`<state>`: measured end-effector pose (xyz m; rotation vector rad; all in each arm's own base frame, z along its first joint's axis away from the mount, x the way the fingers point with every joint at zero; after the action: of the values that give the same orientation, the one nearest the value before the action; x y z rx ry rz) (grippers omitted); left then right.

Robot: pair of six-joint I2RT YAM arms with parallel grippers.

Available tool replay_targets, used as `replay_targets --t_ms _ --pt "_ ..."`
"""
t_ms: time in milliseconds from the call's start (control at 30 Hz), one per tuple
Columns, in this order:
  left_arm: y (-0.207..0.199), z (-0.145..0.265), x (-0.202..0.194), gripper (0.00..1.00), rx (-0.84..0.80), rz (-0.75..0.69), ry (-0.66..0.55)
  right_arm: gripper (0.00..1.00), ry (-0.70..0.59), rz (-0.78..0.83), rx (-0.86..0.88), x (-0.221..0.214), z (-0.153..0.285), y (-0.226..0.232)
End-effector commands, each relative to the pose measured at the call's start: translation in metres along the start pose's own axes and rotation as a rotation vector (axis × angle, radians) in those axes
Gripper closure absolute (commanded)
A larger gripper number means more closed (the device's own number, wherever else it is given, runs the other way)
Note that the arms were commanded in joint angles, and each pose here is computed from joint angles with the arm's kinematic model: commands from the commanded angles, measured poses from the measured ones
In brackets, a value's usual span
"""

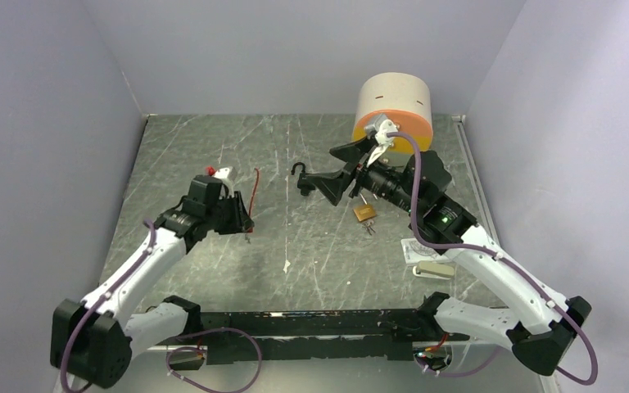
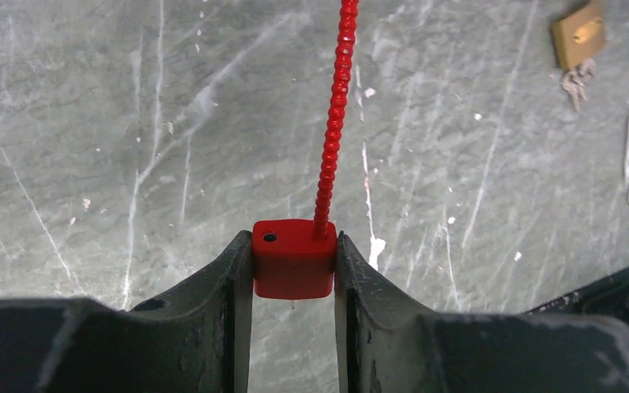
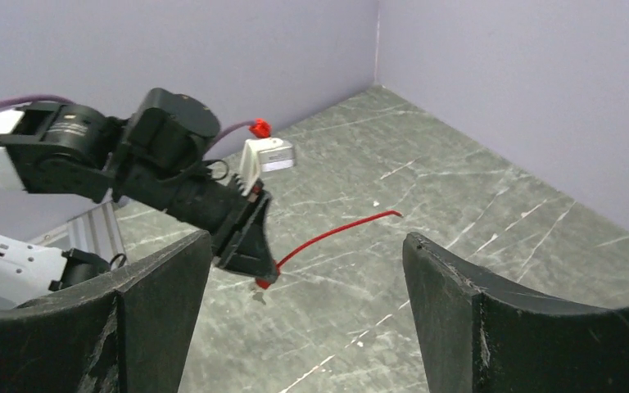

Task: Unlock with the key

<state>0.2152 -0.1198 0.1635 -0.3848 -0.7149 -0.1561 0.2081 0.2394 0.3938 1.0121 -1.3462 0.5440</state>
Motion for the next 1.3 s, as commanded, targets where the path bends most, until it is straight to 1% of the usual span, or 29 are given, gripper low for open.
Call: replay_targets --t_ms 0,100,300,467,533,600,800,933,967,1000,1033,1133,1200,1267 --pt "0.005 -0.017 0.028 0.97 0.085 0.053 -0.016 0.12 -0.030 -0.072 -0.012 0.000 -0.005 -0.001" --pt "0.008 -0.036 0.035 0.98 0.112 0.072 0.029 0.12 -0.023 -0.099 -0.026 -0.005 -0.003 -0.002" --pt "0.012 -0.078 0.060 0.96 0.147 0.085 0.030 0.13 -0.003 -0.187 -0.070 -0.019 0.000 -0.007" --pt "0.026 -0.111 0.059 0.79 0.244 0.098 0.126 0.15 0.023 -0.251 -0.120 -0.031 0.004 -0.012" --pt "0.027 -0.123 0.058 0.72 0.241 0.090 0.155 0.15 0.051 -0.272 -0.158 -0.037 0.007 -0.015" --pt "0.027 -0.130 0.057 0.68 0.234 0.084 0.173 0.15 0.064 -0.285 -0.193 -0.040 0.011 -0.018" --pt "0.026 -0.138 0.059 0.45 0.212 0.069 0.183 0.16 0.046 -0.314 -0.299 -0.039 0.023 -0.026" --pt "0.023 -0.129 0.070 0.26 0.208 0.045 0.163 0.13 0.041 -0.348 -0.375 -0.038 0.032 -0.031" --pt "0.022 -0.124 0.075 0.15 0.205 0.036 0.152 0.08 0.042 -0.355 -0.400 -0.037 0.036 -0.032" --pt "0.019 -0.118 0.080 0.08 0.199 0.027 0.139 0.03 0.041 -0.366 -0.429 -0.037 0.040 -0.034" --pt "0.017 -0.109 0.088 0.06 0.196 0.022 0.120 0.02 0.037 -0.377 -0.460 -0.035 0.044 -0.035" --pt "0.005 -0.069 0.107 0.06 0.178 0.023 0.045 0.01 0.034 -0.412 -0.606 -0.036 0.065 -0.044" --pt "-0.006 -0.025 0.120 0.06 0.152 0.016 -0.054 0.01 0.032 -0.437 -0.721 -0.037 0.082 -0.051" --pt "-0.015 0.016 0.126 0.06 0.129 0.017 -0.139 0.01 0.042 -0.474 -0.854 -0.041 0.102 -0.056"
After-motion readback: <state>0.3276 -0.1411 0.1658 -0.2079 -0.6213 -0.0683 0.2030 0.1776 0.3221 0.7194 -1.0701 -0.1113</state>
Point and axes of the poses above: each gripper's point midway between its finger pads, its own z axis back along the fingers, its own y axis along the line the jaws close on, x = y × z, the point moved 5 cm from there along z, back along the fingers, and after that the axes turned 10 degrees about -z, right-handed, at the moved point
